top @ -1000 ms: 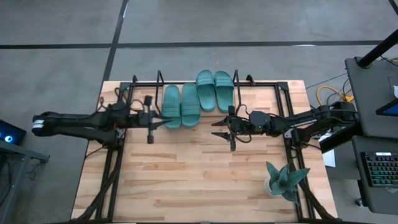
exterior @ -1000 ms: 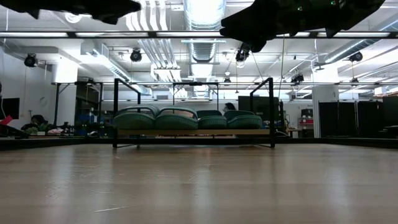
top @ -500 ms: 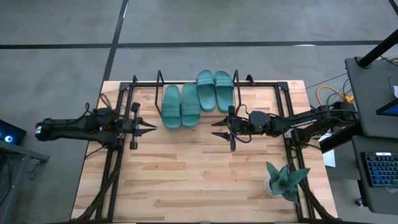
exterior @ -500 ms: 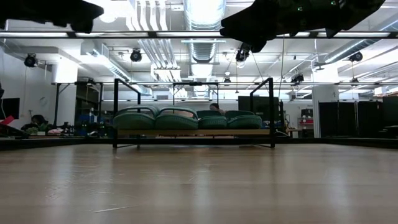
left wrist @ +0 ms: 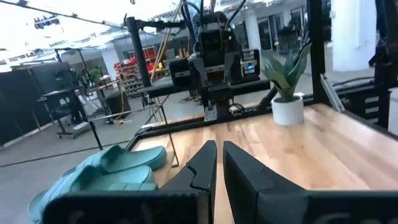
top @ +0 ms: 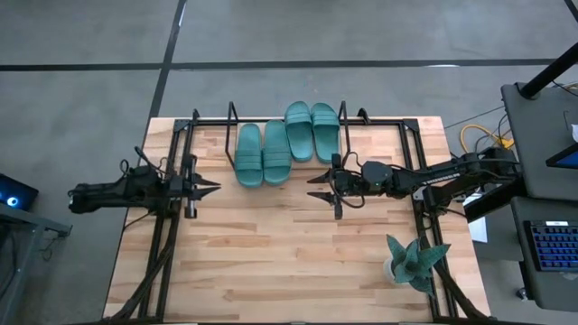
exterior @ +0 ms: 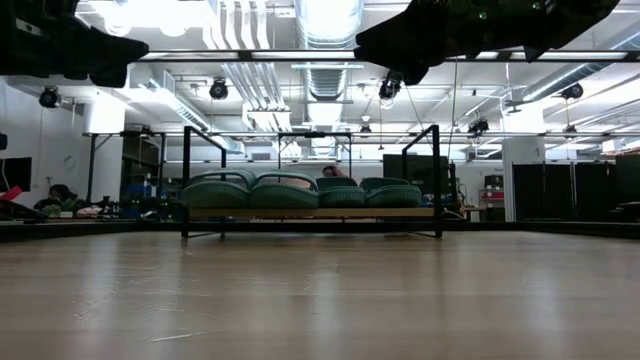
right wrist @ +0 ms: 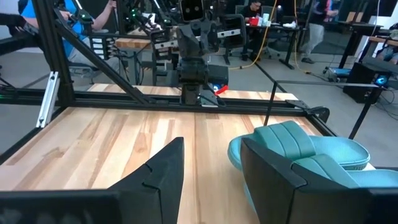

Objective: Pick and place slides into the shelf
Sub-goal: Return to Home Position

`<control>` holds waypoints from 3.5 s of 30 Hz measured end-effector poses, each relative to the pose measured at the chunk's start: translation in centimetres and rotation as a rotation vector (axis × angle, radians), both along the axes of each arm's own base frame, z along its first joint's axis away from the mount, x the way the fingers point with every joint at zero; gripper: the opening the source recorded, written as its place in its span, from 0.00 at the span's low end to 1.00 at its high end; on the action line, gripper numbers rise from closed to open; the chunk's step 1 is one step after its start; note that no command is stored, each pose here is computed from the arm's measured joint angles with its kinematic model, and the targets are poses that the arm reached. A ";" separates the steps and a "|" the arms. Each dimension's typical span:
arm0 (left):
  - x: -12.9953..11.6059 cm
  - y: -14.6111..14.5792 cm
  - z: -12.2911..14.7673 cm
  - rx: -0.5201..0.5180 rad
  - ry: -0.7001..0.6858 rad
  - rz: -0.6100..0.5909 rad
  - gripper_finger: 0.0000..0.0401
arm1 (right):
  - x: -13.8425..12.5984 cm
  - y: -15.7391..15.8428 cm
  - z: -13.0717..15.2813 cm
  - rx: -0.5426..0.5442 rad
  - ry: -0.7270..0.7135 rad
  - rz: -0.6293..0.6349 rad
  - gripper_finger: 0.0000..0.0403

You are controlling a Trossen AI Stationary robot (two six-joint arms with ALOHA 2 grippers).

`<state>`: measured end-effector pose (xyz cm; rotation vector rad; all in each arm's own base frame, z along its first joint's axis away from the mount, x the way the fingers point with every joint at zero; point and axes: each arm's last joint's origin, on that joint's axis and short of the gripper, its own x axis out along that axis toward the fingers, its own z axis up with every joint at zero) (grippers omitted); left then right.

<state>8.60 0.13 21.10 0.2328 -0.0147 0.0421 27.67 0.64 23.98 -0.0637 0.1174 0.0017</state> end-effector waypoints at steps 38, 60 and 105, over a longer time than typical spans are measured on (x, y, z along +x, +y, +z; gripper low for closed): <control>1.6 0.2 -4.8 -0.070 0.052 0.056 0.03 | 0.4 -0.8 -0.8 -0.061 0.026 0.063 0.07; 1.7 0.2 -5.1 -0.069 0.076 0.073 0.03 | -14.3 1.3 -4.9 -0.028 -0.150 0.144 0.02; 1.5 -0.2 -4.8 -0.202 0.047 -0.068 0.03 | -17.4 0.4 -7.5 -0.020 -0.090 -0.011 0.02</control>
